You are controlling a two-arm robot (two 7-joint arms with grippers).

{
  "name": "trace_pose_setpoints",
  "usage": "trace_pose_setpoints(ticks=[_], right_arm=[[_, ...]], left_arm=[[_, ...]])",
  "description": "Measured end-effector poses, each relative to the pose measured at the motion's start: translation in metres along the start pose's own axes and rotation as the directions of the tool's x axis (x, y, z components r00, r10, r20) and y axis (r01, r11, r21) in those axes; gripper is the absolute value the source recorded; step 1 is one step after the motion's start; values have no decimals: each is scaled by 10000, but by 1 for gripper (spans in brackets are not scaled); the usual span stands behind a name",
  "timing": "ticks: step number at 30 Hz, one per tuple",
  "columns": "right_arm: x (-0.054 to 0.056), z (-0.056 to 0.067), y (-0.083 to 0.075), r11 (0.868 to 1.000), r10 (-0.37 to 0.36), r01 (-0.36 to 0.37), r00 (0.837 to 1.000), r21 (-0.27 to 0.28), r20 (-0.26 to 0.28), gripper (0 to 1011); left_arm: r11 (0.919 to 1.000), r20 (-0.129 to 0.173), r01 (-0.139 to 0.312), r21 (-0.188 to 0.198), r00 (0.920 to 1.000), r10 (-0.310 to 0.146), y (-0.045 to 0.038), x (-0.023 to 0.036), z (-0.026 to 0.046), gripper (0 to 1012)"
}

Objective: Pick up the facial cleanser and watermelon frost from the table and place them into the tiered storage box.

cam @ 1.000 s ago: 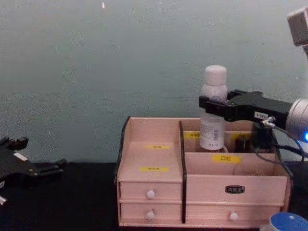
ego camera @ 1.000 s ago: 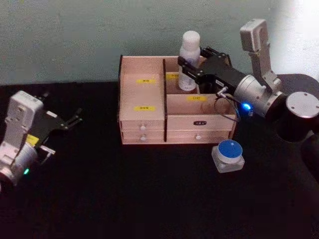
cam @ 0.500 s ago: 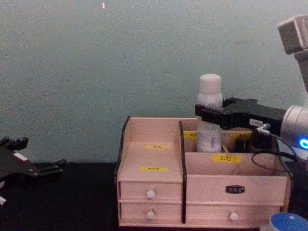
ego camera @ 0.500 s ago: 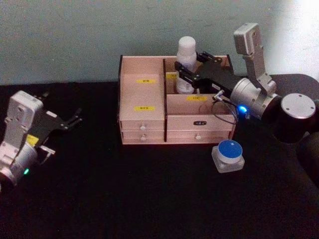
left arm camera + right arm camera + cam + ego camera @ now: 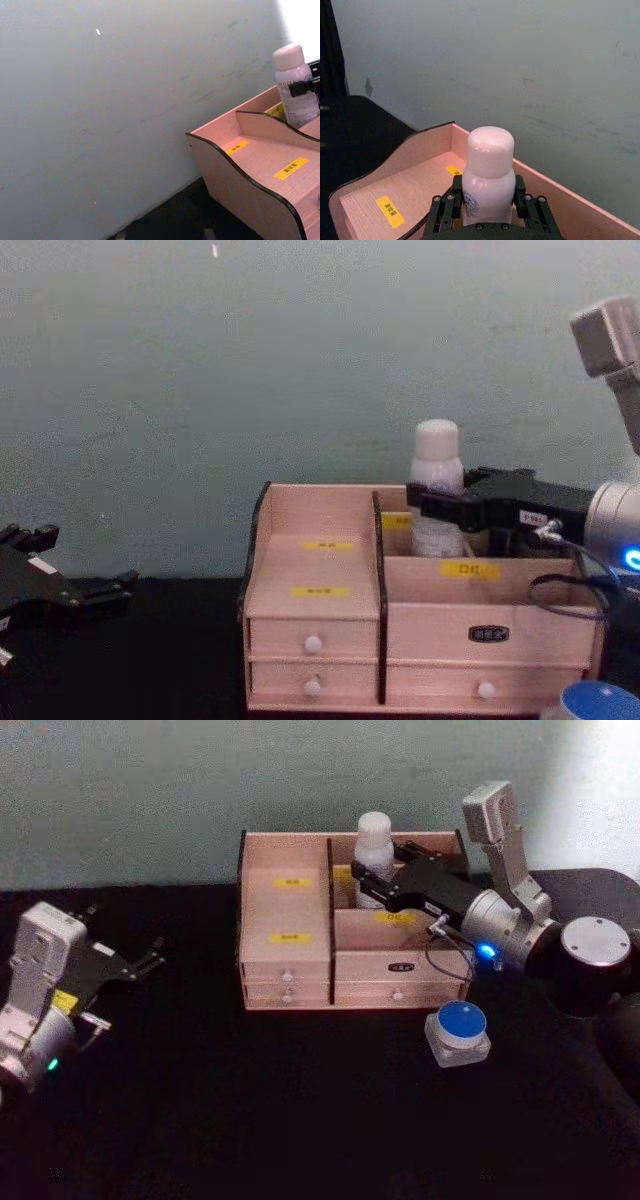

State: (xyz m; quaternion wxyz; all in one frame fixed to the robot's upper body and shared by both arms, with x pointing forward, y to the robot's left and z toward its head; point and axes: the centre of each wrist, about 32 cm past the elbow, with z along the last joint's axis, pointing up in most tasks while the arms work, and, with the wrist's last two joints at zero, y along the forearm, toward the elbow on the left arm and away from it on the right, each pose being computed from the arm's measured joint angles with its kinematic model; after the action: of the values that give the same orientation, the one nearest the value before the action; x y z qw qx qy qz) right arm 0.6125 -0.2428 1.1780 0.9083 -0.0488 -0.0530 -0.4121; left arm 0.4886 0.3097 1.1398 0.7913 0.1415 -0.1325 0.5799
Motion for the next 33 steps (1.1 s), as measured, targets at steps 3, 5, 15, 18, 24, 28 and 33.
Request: trace_pose_setpoints(ticks=[3,5,15,18,24,28,33], right_arm=[[-2,-20,-10,10000,10,-10,10000,-88,-39,594],[-3,-29,-16,9999,6,-7,10000,-120,-55,595],[6,-74,-38,9995,-64,58,9998,-305,-182,594],[7,-79,-42,9993,-90,83,9997,-351,-211,595],[10,-85,-52,9991,-170,161,9996,-387,-232,594],[11,-85,-53,9991,-175,166,9996,-388,-230,595],[11,-83,-53,9991,-175,166,9996,-386,-228,594]], left_arm=[[10000,0,0,0,10000,0,0,0,0,1001],[10000,0,0,0,10000,0,0,0,0,1001],[10000,0,0,1,10000,0,0,0,0,1001],[10000,0,0,0,10000,0,0,0,0,1001],[10000,0,1,1,10000,-1,0,0,0,1001],[10000,0,0,1,10000,0,0,0,0,1001],[10000,-1,0,1,10000,0,0,0,0,1001]])
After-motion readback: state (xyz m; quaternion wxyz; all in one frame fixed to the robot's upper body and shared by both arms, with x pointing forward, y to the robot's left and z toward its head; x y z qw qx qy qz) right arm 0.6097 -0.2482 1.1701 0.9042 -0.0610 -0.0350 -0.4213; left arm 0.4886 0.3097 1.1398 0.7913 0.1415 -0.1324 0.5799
